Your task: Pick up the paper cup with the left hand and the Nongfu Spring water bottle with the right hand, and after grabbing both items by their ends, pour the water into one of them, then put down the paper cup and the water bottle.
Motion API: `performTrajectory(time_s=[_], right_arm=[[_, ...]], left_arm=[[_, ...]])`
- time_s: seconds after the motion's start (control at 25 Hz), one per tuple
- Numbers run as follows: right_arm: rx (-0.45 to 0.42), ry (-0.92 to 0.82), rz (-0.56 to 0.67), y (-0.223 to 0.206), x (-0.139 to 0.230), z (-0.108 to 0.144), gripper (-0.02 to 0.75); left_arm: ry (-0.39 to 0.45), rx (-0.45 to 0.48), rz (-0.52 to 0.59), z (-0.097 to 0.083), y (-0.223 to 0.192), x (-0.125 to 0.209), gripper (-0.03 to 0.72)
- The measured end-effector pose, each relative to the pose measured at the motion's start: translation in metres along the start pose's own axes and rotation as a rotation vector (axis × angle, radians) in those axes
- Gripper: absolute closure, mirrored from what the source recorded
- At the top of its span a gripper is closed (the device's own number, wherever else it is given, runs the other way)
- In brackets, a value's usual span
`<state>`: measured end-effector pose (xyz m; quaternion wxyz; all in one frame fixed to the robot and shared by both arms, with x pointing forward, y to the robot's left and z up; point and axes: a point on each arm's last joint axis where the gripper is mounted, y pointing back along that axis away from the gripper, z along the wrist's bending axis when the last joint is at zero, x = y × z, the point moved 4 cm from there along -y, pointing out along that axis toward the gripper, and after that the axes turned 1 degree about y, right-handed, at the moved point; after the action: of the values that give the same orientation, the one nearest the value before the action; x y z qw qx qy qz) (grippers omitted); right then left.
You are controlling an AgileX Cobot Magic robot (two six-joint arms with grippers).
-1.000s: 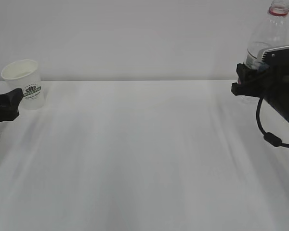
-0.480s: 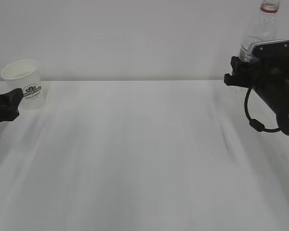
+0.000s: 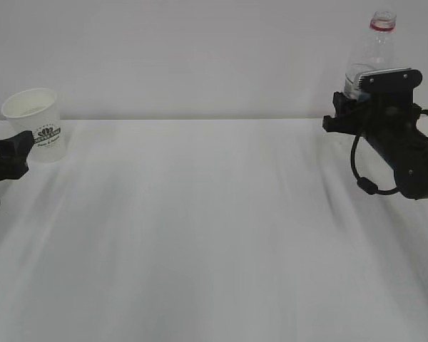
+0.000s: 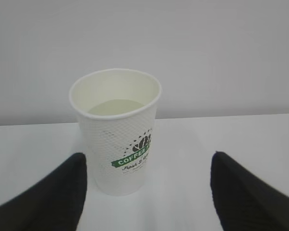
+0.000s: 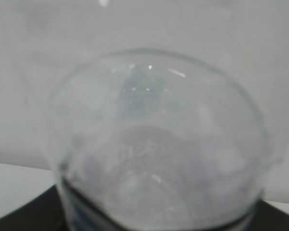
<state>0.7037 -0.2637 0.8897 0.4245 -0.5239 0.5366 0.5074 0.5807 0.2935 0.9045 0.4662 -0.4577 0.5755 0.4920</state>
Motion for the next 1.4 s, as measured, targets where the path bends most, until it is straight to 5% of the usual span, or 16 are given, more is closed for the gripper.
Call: performTrajectory(time_s=[0.76, 1.12, 1.4], right_arm=[[-0.008, 0.001, 0.063, -0.007, 0.042, 0.005, 0.341], [0.000, 0.011, 0.003, -0.008, 0.035, 0.004, 0.132], [0.004, 0.011, -0.023, -0.008, 0.031, 0.004, 0.104]], left_arm=[[0.000, 0.000, 0.000, 0.000, 0.000, 0.000, 0.110], [0.000, 0.000, 0.000, 0.000, 0.000, 0.000, 0.130], [0.000, 0.000, 0.000, 0.000, 0.000, 0.000, 0.144]])
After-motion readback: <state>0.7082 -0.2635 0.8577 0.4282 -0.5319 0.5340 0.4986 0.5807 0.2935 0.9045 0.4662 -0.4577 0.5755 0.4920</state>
